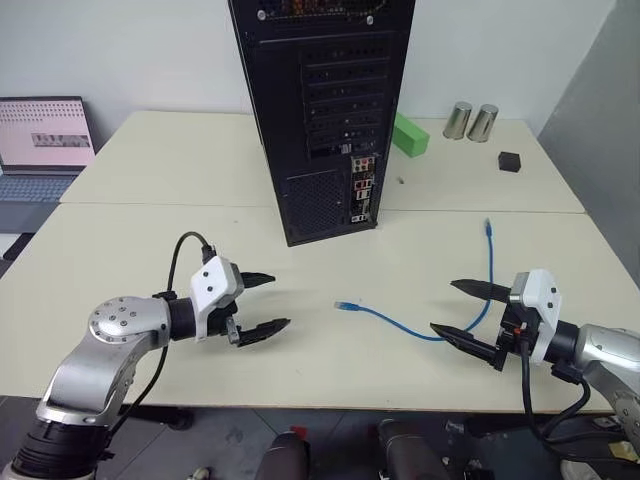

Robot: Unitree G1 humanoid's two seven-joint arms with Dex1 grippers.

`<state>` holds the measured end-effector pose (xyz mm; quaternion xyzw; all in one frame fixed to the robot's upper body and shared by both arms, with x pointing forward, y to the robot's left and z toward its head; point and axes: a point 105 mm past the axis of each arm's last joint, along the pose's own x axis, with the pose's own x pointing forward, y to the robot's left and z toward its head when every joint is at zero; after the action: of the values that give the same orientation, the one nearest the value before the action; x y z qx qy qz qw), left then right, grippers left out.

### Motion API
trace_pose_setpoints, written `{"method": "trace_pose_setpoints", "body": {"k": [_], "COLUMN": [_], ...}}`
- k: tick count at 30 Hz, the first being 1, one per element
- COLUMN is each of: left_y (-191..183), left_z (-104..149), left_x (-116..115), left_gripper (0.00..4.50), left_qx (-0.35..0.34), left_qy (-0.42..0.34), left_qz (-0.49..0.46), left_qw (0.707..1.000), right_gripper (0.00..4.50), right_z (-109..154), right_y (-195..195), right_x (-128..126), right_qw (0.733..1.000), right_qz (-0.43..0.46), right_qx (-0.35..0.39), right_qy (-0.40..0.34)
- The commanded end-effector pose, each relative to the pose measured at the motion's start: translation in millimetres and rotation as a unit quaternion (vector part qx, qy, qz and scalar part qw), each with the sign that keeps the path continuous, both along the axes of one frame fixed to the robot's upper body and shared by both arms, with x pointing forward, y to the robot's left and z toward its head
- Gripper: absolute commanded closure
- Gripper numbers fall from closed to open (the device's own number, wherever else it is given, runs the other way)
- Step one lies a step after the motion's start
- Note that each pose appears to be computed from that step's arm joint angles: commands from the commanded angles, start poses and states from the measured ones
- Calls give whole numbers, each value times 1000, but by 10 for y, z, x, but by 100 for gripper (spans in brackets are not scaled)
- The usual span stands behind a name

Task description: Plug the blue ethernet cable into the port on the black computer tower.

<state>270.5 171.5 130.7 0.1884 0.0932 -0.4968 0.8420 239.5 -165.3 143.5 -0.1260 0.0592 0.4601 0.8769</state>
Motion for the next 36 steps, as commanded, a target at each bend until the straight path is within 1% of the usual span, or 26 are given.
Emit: {"method": "trace_pose_setpoints", "body": {"k": [1,10,14,18,20,24,30,34,36], "left_y": [-47,-103,-61,-63,-70,-154,-188,-192,-191], "left_z": [78,36,-103,-124,-124,-107,-121,-132,-150], "left_x": [-41,-60,-49,-1,16,29,26,28,26], "left_gripper": [0,0,0,0,0,0,0,0,0], "left_qx": [-5,0,40,45,45,46,53,55,56], "left_qy": [-16,-16,-8,-19,-21,-43,-47,-51,-51], "left_qz": [-18,-25,-21,-28,-29,-57,-70,-70,-70], "left_qw": [1000,1000,999,998,998,996,995,995,995], "right_gripper": [1,1,1,1,1,1,1,1,37], "right_z": [107,100,50,-66,-83,-295,-481,-535,-555], "right_y": [-2,66,180,397,431,730,889,920,940], "right_x": [-16,-17,8,133,166,346,484,547,569], "right_qw": [1000,999,999,999,999,996,992,992,992], "right_qz": [7,25,34,49,50,78,101,100,99], "right_qx": [-7,-11,-10,-17,-19,-35,-68,-70,-70], "right_qy": [-22,-18,-8,0,1,-2,-14,-16,-17]}}
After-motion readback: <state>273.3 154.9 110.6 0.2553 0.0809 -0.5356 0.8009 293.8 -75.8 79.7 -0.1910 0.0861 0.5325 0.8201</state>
